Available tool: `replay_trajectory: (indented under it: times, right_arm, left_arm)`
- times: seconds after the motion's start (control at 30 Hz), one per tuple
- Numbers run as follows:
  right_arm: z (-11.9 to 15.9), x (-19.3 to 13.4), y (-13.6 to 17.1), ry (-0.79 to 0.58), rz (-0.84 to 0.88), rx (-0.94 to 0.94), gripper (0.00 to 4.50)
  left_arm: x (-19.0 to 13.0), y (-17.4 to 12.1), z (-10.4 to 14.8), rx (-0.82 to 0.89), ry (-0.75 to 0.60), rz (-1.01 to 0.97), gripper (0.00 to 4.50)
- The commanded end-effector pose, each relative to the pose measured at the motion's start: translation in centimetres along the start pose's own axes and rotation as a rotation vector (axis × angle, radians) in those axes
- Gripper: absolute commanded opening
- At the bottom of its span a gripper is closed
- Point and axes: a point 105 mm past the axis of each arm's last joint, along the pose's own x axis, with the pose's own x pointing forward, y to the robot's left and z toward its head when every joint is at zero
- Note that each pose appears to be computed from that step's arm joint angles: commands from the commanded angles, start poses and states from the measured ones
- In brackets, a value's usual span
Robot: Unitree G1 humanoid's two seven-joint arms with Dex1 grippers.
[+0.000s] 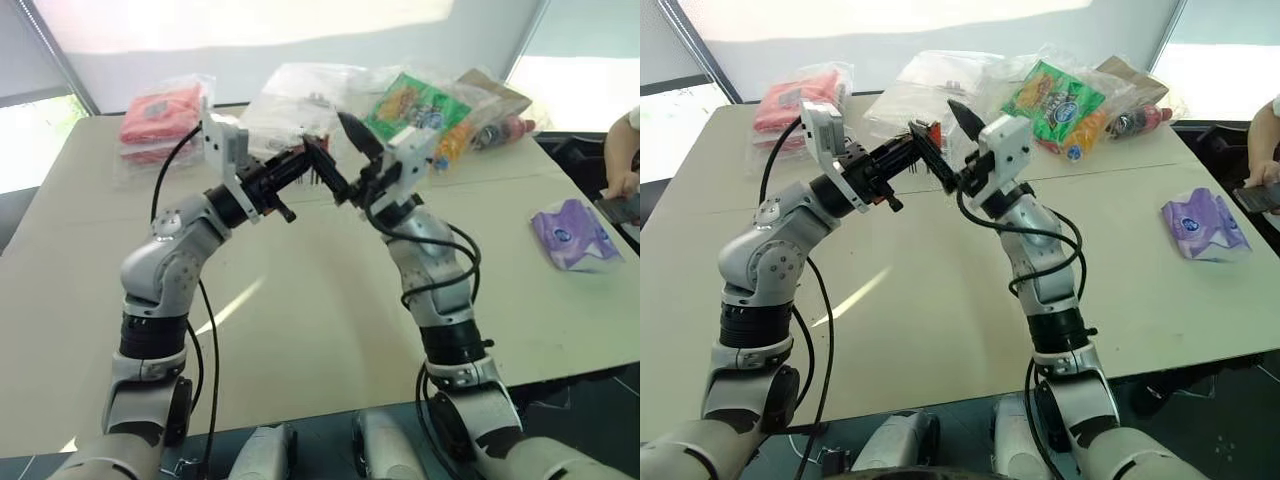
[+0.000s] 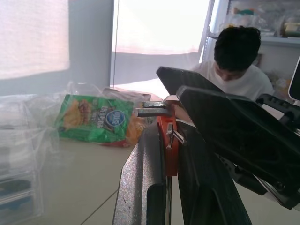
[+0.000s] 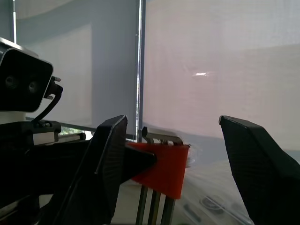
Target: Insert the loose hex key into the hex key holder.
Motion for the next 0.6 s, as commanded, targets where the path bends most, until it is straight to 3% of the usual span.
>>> replay_trajectory:
  times: [0.03,0.3,0.6]
  right_arm:
    - [1.4,-3.3,0.1,0.038,0.046,0.009,3.05]
    - [1.9,-11.5,-4.3,0.304,-0.061,0.012,3.05]
    - [2.0,-13.3,-5.9,0.346,-0.15,-0.042,3.05]
  left_arm:
    - [0.1,-0.6,1.0,0.016,-0.033,-0.025,0.0]
    - [1.7,-1.6,-2.5,-0.194,0.03,-0.097,0.0]
    - [4.8,-4.4,-9.5,-0.624,0.163,-0.056,0.0]
